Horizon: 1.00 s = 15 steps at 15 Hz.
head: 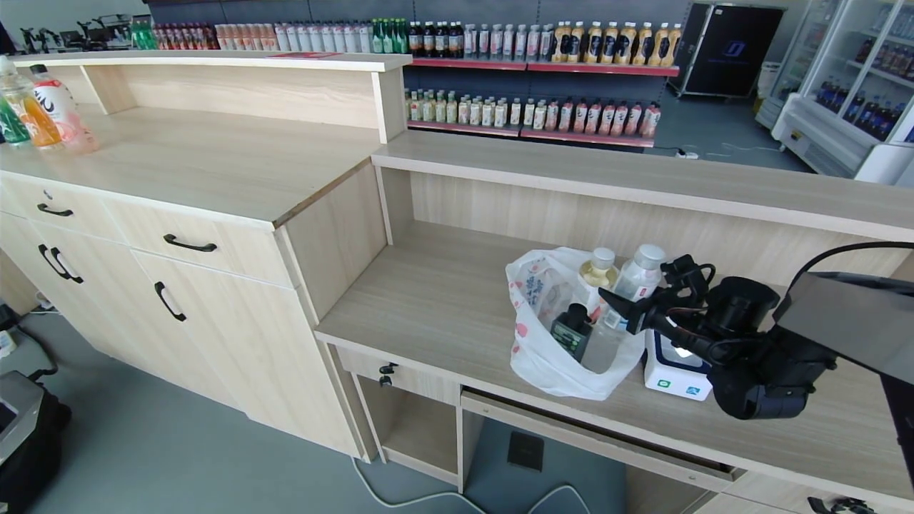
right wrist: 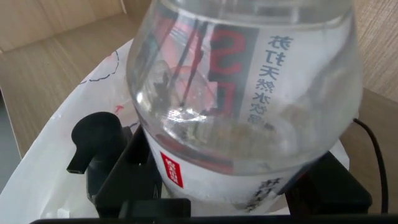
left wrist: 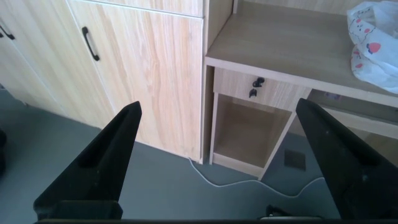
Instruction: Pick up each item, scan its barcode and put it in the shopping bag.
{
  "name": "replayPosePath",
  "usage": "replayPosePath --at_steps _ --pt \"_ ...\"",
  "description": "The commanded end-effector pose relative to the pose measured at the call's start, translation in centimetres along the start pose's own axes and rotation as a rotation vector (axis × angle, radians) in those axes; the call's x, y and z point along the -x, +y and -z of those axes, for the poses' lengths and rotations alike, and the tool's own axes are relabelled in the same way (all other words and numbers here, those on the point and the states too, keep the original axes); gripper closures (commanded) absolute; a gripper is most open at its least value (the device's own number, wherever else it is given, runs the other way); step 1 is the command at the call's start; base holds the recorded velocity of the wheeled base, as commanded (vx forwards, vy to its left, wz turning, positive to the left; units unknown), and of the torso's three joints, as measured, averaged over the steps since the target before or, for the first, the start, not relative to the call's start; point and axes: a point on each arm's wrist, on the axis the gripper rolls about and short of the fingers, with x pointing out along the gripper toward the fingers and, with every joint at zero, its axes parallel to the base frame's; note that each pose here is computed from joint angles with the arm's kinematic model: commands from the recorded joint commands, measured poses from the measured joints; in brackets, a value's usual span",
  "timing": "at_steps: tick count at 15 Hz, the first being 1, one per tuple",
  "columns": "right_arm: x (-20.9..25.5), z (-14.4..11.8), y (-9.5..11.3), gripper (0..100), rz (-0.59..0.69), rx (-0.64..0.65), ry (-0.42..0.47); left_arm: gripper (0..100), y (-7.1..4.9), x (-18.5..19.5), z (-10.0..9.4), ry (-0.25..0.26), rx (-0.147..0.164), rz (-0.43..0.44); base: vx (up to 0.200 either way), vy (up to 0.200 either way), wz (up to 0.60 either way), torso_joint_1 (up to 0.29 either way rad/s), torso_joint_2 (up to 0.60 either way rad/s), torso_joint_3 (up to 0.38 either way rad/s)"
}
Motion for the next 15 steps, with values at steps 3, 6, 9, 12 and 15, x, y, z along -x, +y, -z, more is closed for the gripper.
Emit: replayPosePath --at_steps 3,6,9,12,15 --pt "-0.6 0.9 0.5 100 -0.017 -0.004 0.003 0 0.0 0.0 0.0 -0.001 0.0 0.0 0.0 0.0 0.0 0.0 0.0 0.0" --pt "-1.2 1.7 0.5 100 -0.022 -0.002 0.003 0 0.0 0.0 0.0 -0.001 0.0 0.0 0.0 0.0 0.0 0.0 0.0 0.0" --pt "-1.3 2.2 0.6 100 -0.026 -0.006 0.012 0 0.0 0.0 0.0 -0.001 0.0 0.0 0.0 0.0 0.0 0.0 0.0 0.0" --pt "-1.3 2.9 0.7 100 -0.027 -0.013 0.026 0 0.0 0.0 0.0 -0.001 0.0 0.0 0.0 0.0 0.0 0.0 0.0 0.0" --pt "-1.4 3.3 0.7 100 -0.029 -0.011 0.03 0 0.0 0.0 0.0 -0.001 0.0 0.0 0.0 0.0 0.0 0.0 0.0 0.0"
